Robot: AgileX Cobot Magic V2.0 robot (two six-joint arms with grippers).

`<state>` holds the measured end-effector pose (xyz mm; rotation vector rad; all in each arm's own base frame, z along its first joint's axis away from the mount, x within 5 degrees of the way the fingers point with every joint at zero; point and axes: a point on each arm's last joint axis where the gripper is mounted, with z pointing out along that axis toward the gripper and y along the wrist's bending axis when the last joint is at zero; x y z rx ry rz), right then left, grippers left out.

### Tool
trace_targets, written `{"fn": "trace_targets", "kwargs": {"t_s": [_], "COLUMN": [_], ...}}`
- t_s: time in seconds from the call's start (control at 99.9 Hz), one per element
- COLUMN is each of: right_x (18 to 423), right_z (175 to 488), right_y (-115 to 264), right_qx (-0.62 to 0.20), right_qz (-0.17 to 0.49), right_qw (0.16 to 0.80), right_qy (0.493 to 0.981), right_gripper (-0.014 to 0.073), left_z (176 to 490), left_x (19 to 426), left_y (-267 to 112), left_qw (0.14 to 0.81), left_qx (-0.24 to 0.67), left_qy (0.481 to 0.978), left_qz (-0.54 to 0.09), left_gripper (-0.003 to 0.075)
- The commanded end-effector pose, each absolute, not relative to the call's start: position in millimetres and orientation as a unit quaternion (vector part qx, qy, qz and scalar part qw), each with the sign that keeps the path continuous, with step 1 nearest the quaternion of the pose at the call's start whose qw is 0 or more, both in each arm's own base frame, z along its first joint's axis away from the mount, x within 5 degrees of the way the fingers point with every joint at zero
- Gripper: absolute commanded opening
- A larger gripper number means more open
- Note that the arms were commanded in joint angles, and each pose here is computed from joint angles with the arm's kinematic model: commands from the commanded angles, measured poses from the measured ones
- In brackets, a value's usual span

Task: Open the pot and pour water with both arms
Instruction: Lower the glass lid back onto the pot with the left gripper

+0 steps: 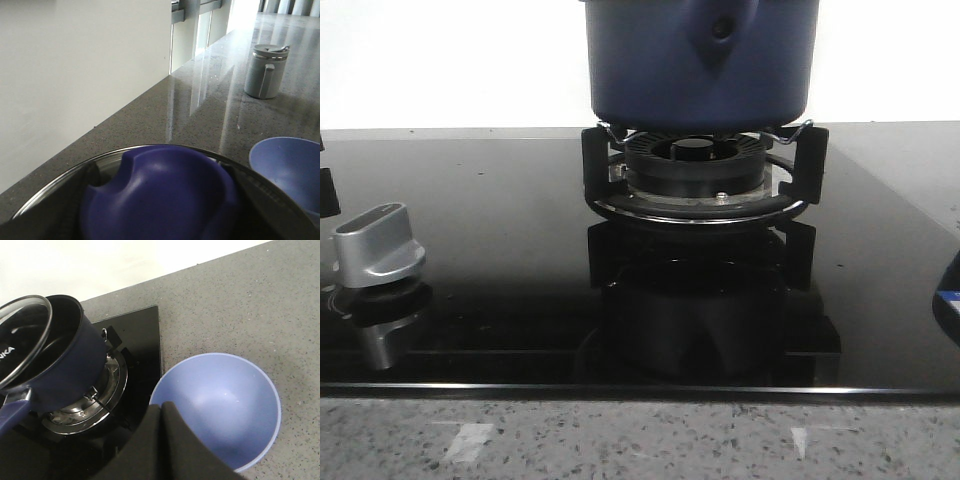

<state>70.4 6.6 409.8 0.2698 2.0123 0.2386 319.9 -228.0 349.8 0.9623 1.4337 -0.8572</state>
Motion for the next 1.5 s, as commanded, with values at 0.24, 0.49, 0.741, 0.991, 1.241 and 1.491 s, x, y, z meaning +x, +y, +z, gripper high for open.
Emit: {"fn": "trace_targets", "kwargs": {"t_s": [0.24,0.49,0.741,0.991,1.241,1.491], "right_x": [70.4,69.7,70.0,70.0,70.4,70.3], "right_z": [423.2,421.6,422.1,422.3,422.1,421.9], "right_y": [7.7,8.1,8.0,7.9,7.8,7.9], "right_qx": [0.106,0.106,0.106,0.106,0.106,0.106], "right_qz": [0.107,0.108,0.108,0.108,0.108,0.108], "right_qw": [0.558,0.549,0.552,0.553,0.554,0.553], "right_qy": [0.816,0.822,0.82,0.819,0.819,0.819], "right_gripper": [-0.0068,-0.0068,-0.0068,-0.0068,-0.0068,-0.0068], "left_z": [395.7,388.8,387.2,386.5,386.6,383.0], "left_x": [311.6,317.6,321.8,322.5,320.8,318.4], "left_y": [-244.0,-244.6,-242.8,-242.8,-243.6,-244.8], "left_qw": [0.622,0.62,0.624,0.615,0.602,0.597], "left_qx": [0.404,0.401,0.39,0.375,0.366,0.4], "left_qy": [0.541,0.558,0.573,0.584,0.589,0.583], "left_qz": [-0.396,-0.379,-0.36,-0.374,-0.395,-0.378], "left_gripper": [0.0304,0.0304,0.0304,0.0304,0.0304,0.0304]}}
